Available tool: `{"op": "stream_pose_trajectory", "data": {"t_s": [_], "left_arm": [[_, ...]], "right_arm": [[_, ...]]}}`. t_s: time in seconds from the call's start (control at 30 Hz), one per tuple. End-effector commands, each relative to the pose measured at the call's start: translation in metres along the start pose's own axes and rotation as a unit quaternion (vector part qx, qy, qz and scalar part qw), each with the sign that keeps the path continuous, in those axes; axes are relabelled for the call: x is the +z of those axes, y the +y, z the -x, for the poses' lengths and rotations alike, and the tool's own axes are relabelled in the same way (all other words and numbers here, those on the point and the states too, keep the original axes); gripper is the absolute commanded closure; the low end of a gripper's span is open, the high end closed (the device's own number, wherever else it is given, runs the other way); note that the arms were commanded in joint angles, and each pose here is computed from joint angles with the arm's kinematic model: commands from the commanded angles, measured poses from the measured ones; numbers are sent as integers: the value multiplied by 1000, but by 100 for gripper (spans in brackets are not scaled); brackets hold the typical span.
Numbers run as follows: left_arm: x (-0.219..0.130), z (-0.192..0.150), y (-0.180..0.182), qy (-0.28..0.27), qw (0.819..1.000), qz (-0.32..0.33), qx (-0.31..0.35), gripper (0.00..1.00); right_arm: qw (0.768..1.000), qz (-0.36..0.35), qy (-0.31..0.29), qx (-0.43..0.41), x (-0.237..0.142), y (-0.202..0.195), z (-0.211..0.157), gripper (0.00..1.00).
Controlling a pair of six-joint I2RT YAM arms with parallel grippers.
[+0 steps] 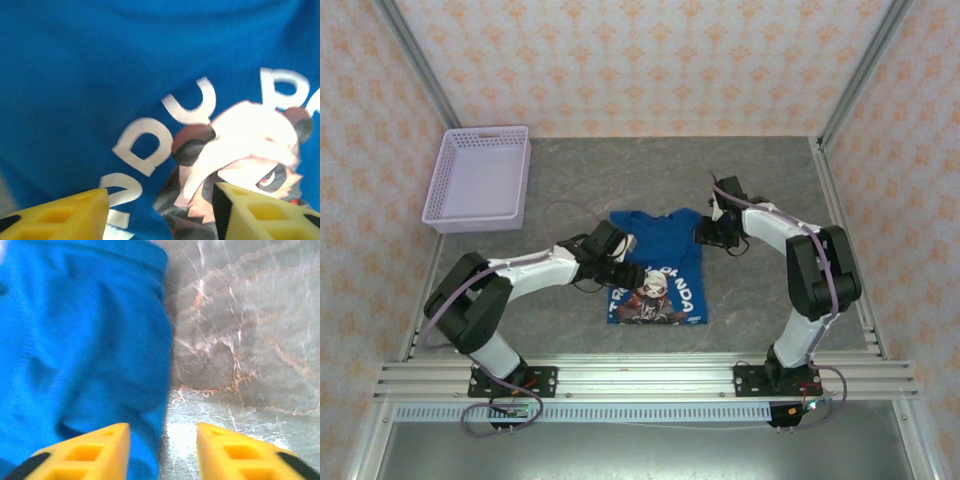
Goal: Fold the inside-out t-shirt
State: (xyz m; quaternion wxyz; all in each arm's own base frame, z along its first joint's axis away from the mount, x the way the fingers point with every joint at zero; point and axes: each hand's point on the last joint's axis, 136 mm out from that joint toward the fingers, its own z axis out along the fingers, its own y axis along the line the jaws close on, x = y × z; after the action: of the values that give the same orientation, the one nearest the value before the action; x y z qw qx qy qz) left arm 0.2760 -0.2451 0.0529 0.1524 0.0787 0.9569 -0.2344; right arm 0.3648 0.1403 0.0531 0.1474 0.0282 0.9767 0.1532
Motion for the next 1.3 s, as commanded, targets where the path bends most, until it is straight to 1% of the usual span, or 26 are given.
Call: {"op": "stream_pose_trajectory", "data": {"t_s": [0.0,0.1,0.17,0.23,0.33,0.4,0.53,0.67,0.8,0.9,1.07,1.27], "left_arm": [[-38,64,15,-108,993,47,-12,36],[-51,108,44,-154,985,54,-62,30],[-50,129,62,-162,982,53,-86,23],[-42,144,75,-145,984,63,-87,20],[-22,154,87,-107,988,73,-84,19],[-11,158,87,-91,990,65,-80,18],[15,154,87,-53,994,50,-79,18],[31,145,81,-31,996,32,-72,19],[44,129,79,-6,997,18,-74,23],[47,121,74,-1,997,-2,-79,26],[53,110,64,7,996,-32,-81,35],[60,107,63,8,995,-41,-85,42]], "right_arm": [[996,12,-84,-6,-27,6,47,51],[996,18,-84,26,-16,2,68,44],[996,27,-76,31,-6,6,76,39],[997,40,-65,34,6,12,82,37],[998,38,-51,24,18,18,86,34],[998,36,-41,19,27,21,85,33],[999,30,-19,14,42,23,77,32],[999,33,0,8,53,29,64,32],[999,42,11,10,57,34,52,35],[998,59,14,18,55,39,45,39],[996,81,17,28,53,44,38,43],[993,105,30,45,60,49,29,47]]}}
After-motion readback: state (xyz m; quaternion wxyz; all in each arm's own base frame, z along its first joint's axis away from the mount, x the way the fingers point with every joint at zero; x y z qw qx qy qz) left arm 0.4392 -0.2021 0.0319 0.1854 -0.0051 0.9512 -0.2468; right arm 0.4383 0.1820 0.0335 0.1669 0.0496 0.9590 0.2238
